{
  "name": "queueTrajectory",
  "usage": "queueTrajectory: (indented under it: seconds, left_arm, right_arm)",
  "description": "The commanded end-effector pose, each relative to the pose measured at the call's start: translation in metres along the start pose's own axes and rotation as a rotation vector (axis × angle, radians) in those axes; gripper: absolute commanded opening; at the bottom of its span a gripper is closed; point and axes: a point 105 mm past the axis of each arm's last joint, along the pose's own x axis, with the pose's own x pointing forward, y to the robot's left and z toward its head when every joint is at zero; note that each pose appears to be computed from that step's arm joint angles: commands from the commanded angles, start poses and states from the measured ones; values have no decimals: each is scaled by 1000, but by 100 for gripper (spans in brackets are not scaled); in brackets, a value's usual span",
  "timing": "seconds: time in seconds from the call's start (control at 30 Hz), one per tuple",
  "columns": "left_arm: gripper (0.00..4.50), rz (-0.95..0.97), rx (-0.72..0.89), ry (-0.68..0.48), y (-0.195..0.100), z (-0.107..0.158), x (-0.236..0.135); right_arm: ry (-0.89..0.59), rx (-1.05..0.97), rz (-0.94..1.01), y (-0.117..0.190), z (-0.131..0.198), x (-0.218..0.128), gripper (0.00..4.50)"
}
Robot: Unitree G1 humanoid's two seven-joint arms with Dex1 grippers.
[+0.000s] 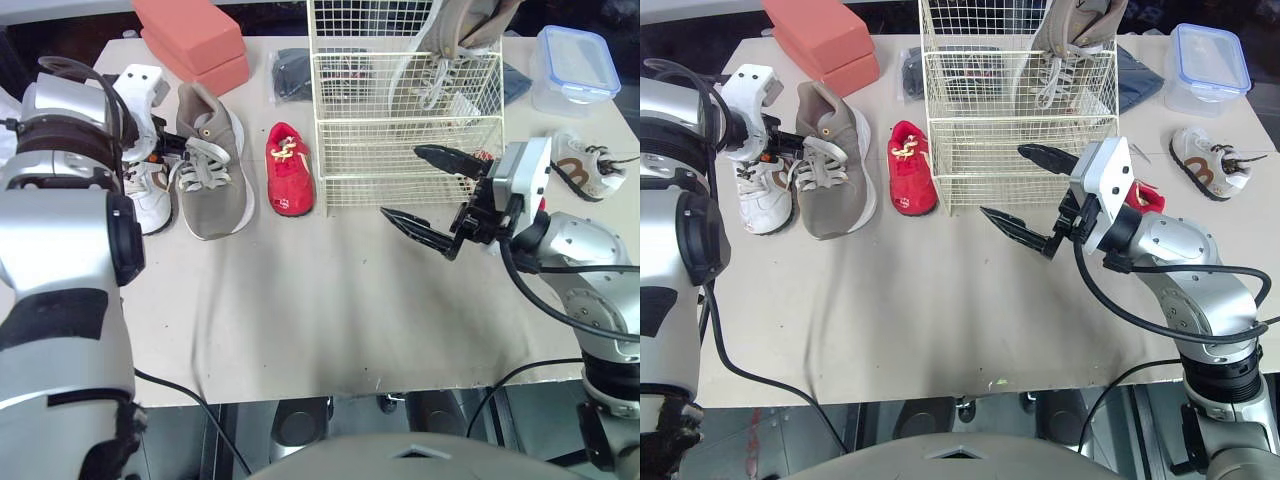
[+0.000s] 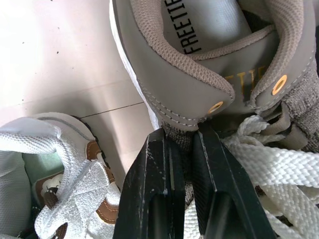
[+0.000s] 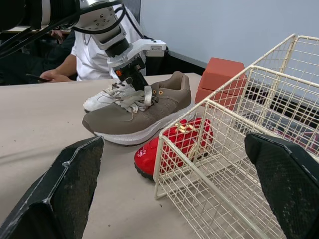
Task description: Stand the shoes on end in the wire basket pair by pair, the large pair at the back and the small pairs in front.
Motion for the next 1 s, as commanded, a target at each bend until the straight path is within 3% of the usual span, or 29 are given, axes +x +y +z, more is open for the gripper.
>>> queueTrajectory:
  seconds: [0.03, 0.43, 0.53, 0.67, 0.83, 1.0]
  left_arm:
    - [1, 23, -1, -157, 13, 38, -36]
    - [1, 3, -42, -337, 24, 74, -90]
    - [1, -29, -49, -435, 18, 90, -98]
    - [1, -79, -55, -627, 9, 118, -114]
    - [1, -196, -51, -1007, -15, 166, -159]
    - [1, -276, -42, -1316, -42, 195, -200]
  right_arm:
    - [-75, -33, 3, -3, 19, 0, 450]
    - [-123, -34, -1, -10, 29, 3, 450]
    - [-132, -41, -11, -12, 30, 4, 450]
    - [-140, -52, -30, -15, 32, 4, 450]
    - [-162, -78, -70, -21, 38, 2, 450]
    - [-206, -131, -162, -36, 49, -4, 450]
